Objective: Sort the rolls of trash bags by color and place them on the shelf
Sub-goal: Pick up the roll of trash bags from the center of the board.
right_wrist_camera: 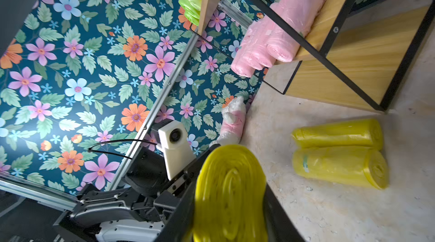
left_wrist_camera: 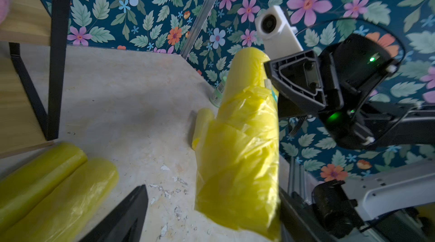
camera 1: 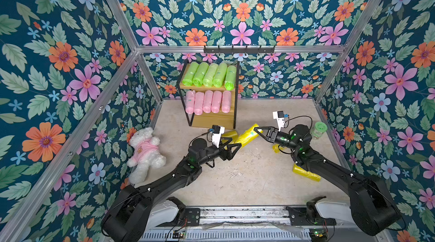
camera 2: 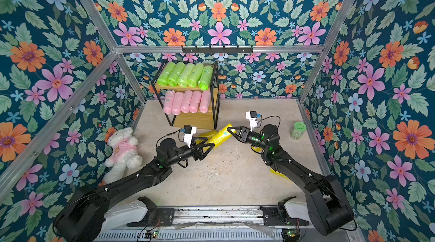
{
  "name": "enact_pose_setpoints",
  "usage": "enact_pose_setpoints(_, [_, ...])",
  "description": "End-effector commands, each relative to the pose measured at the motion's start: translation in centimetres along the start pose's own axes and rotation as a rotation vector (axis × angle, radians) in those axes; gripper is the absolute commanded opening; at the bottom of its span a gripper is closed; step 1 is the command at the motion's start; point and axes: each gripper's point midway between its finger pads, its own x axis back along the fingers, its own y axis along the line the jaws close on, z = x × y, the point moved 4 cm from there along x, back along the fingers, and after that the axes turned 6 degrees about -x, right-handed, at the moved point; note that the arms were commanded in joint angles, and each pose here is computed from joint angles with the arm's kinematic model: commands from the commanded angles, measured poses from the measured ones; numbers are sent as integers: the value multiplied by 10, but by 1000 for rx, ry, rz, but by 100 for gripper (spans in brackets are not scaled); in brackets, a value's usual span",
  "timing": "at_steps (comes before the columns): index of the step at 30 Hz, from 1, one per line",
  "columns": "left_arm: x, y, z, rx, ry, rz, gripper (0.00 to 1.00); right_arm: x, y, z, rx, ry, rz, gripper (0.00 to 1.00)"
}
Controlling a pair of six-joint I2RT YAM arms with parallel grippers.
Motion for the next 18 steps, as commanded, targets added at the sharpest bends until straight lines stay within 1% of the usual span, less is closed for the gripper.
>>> enact_pose_setpoints(1, [5,-25,-31,98,-146,180,87,3,35,-11,19,-45,-142,37])
enact_pose_setpoints(4, [7,-33,-38,130,-188,249,88,-1,44,-12,26,-43,-162,36])
enact_pose_setpoints(10, [1,-37,-49,130,-213,273,87,-12,57,-7,29,-22,-193,36])
enact_pose_setpoints(14, [0,-41,-56,125,-239,280,79,-15,57,-6,24,-20,-203,36])
enact_pose_setpoints(18, [-1,-43,-57,128,-242,288,65,-18,55,-5,14,-19,-210,35])
